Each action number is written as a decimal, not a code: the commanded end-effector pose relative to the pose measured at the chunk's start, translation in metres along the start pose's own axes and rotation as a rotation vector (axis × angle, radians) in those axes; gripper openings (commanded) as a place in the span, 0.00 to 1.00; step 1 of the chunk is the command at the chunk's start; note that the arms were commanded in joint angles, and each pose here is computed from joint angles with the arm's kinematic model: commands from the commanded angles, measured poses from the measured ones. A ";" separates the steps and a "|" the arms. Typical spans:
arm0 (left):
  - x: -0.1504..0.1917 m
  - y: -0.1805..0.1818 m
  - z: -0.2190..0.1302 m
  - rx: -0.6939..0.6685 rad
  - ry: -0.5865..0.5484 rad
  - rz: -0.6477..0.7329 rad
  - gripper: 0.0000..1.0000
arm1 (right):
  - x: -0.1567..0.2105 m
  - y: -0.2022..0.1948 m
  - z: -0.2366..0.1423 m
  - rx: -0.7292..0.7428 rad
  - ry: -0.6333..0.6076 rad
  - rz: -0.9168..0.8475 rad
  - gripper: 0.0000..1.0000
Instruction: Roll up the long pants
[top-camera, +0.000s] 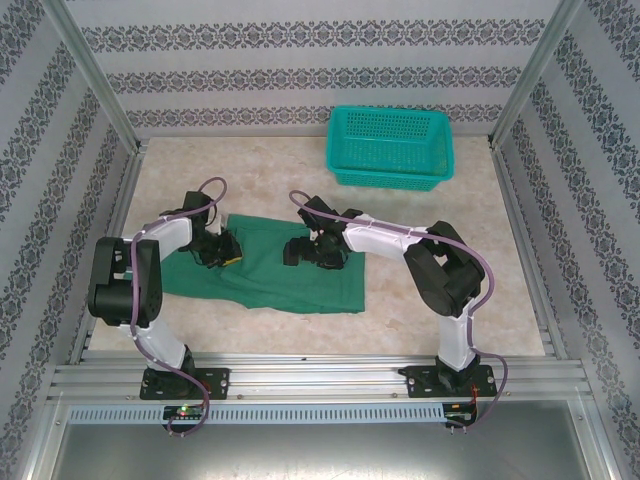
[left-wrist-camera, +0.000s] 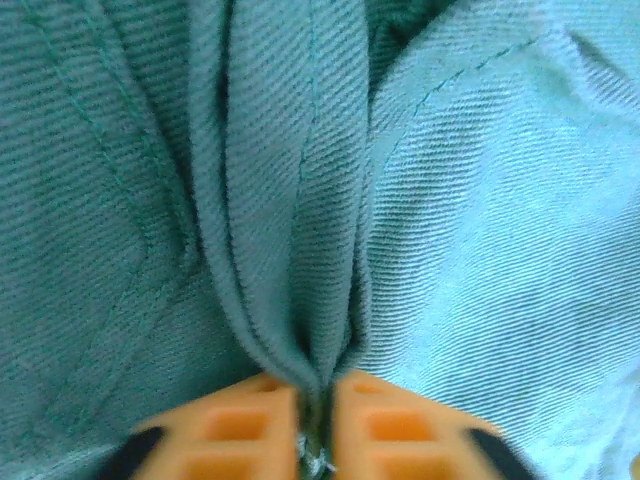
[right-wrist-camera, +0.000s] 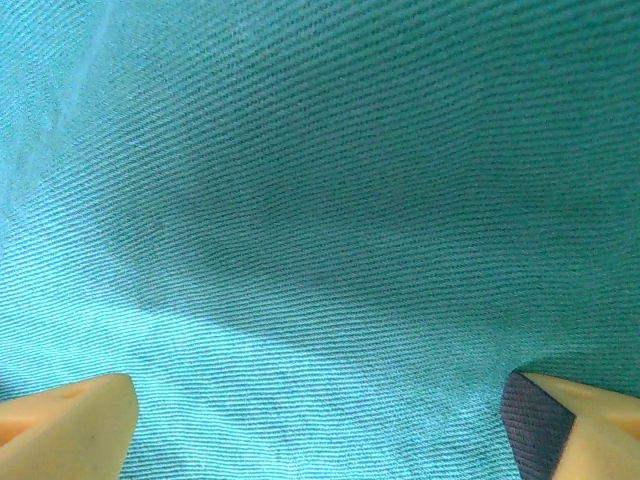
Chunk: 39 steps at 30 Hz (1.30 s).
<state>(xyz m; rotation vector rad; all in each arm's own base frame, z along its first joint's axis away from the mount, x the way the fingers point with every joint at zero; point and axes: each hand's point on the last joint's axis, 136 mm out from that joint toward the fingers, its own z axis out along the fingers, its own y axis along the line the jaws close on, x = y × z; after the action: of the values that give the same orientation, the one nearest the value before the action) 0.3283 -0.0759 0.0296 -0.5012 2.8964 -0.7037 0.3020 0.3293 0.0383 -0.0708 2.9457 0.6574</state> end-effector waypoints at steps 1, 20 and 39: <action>0.001 0.002 0.003 -0.052 0.011 0.028 0.00 | -0.001 -0.005 0.003 0.002 0.009 0.023 0.95; -0.004 0.064 -0.166 -0.311 -0.332 -0.168 0.00 | -0.039 -0.044 -0.070 0.040 -0.168 0.068 0.96; -0.049 0.164 -0.208 -0.435 -0.367 -0.433 0.77 | -0.046 -0.030 -0.027 -0.022 -0.049 0.047 0.96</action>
<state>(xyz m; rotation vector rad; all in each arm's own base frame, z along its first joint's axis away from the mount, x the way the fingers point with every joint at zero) 0.2789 0.1569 0.1424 -1.1580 2.6141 -0.0072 0.3436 0.2785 0.0503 0.0727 2.9044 0.6360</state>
